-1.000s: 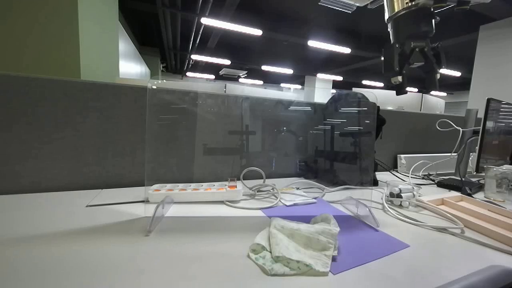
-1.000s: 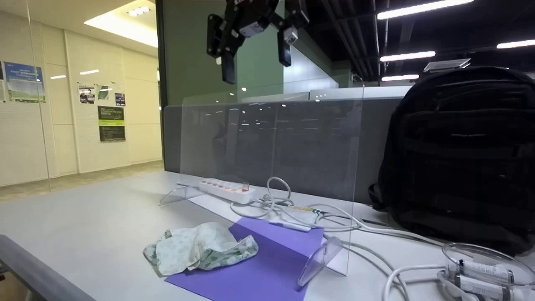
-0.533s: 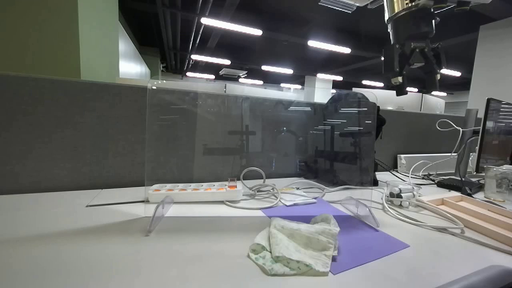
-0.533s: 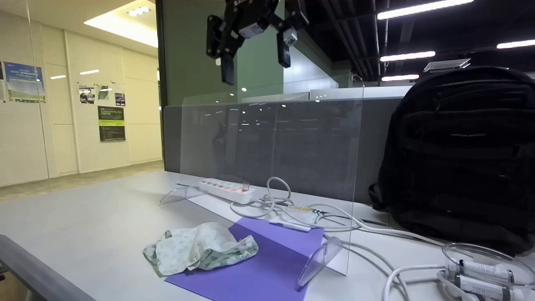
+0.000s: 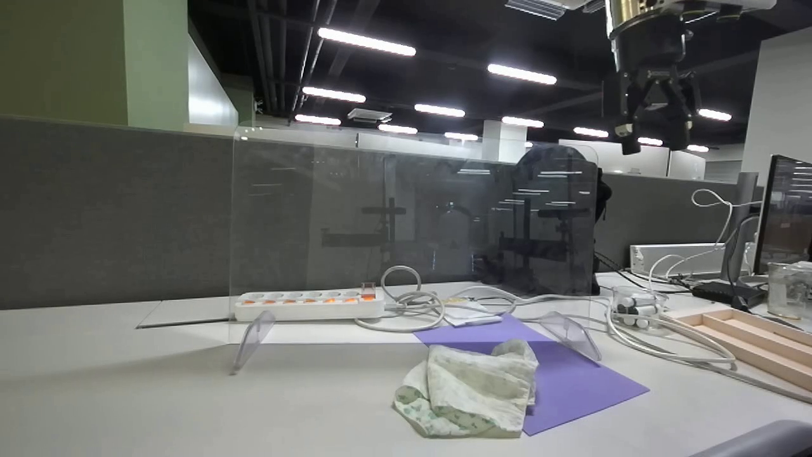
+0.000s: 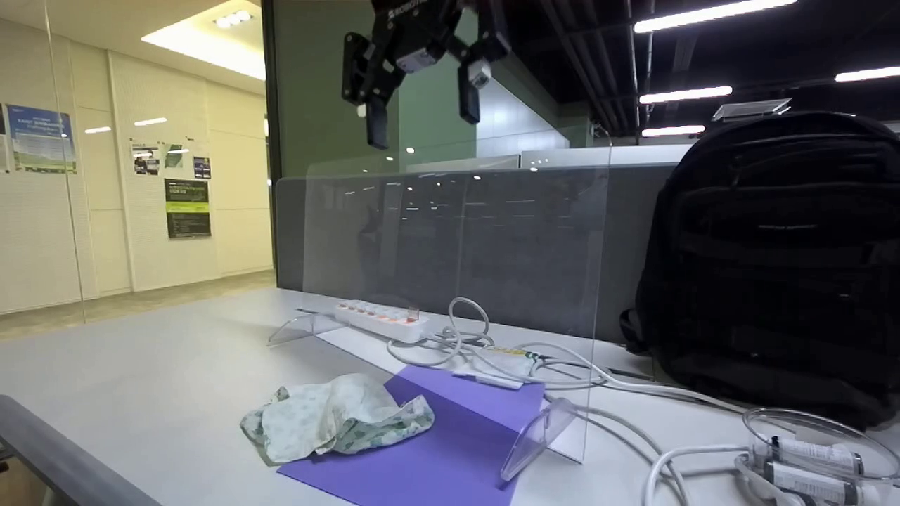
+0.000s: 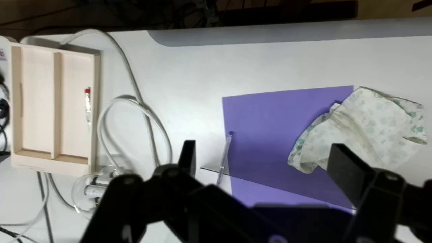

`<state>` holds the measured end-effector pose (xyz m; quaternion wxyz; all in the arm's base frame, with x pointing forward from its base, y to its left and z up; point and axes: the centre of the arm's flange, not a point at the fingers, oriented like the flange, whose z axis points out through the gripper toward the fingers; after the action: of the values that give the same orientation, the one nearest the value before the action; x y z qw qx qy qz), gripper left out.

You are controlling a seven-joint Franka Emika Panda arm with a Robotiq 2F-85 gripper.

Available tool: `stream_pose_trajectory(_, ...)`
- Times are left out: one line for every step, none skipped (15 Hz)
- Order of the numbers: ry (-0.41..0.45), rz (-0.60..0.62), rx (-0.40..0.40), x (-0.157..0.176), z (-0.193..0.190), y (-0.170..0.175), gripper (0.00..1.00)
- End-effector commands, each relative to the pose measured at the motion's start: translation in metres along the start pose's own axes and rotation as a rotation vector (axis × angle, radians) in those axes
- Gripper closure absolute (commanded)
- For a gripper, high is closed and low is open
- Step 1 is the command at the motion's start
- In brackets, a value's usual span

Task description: Put the cloth on the clear screen

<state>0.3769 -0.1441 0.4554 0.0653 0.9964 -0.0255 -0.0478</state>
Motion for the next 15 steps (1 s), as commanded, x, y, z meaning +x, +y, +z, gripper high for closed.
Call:
stream_pose_trajectory(0.010, -0.084, 0.031, 0.012, 0.034, -0.063, 0.00)
stream_pose_trajectory(0.007, -0.062, 0.022, 0.006, 0.018, -0.037, 0.00)
stream_pose_trajectory(0.003, -0.090, 0.023, 0.008, 0.026, -0.054, 0.00)
stream_pose_trajectory(-0.002, -0.104, 0.025, 0.009, 0.032, -0.063, 0.00)
stream_pose_trajectory(-0.005, -0.108, 0.026, 0.010, 0.035, -0.065, 0.00)
stream_pose_trajectory(-0.005, -0.107, 0.026, 0.010, 0.035, -0.064, 0.00)
stream_pose_trajectory(-0.005, -0.104, 0.028, 0.010, 0.035, -0.063, 0.00)
stream_pose_trajectory(0.002, -0.104, 0.026, 0.011, 0.038, -0.067, 0.00)
stream_pose_trajectory(0.001, -0.081, 0.031, 0.012, 0.041, -0.075, 0.00)
stream_pose_trajectory(-0.011, -0.067, 0.039, 0.013, 0.045, -0.083, 0.00)
stream_pose_trajectory(-0.026, -0.058, 0.068, 0.013, 0.050, -0.093, 0.00)
stream_pose_trajectory(-0.030, -0.043, 0.085, 0.014, 0.056, -0.103, 0.00)
stream_pose_trajectory(-0.041, -0.026, 0.110, 0.016, 0.063, -0.114, 0.00)
stream_pose_trajectory(-0.044, -0.017, 0.121, 0.017, 0.070, -0.123, 0.00)
stream_pose_trajectory(-0.024, -0.006, 0.126, 0.019, 0.078, -0.131, 0.00)
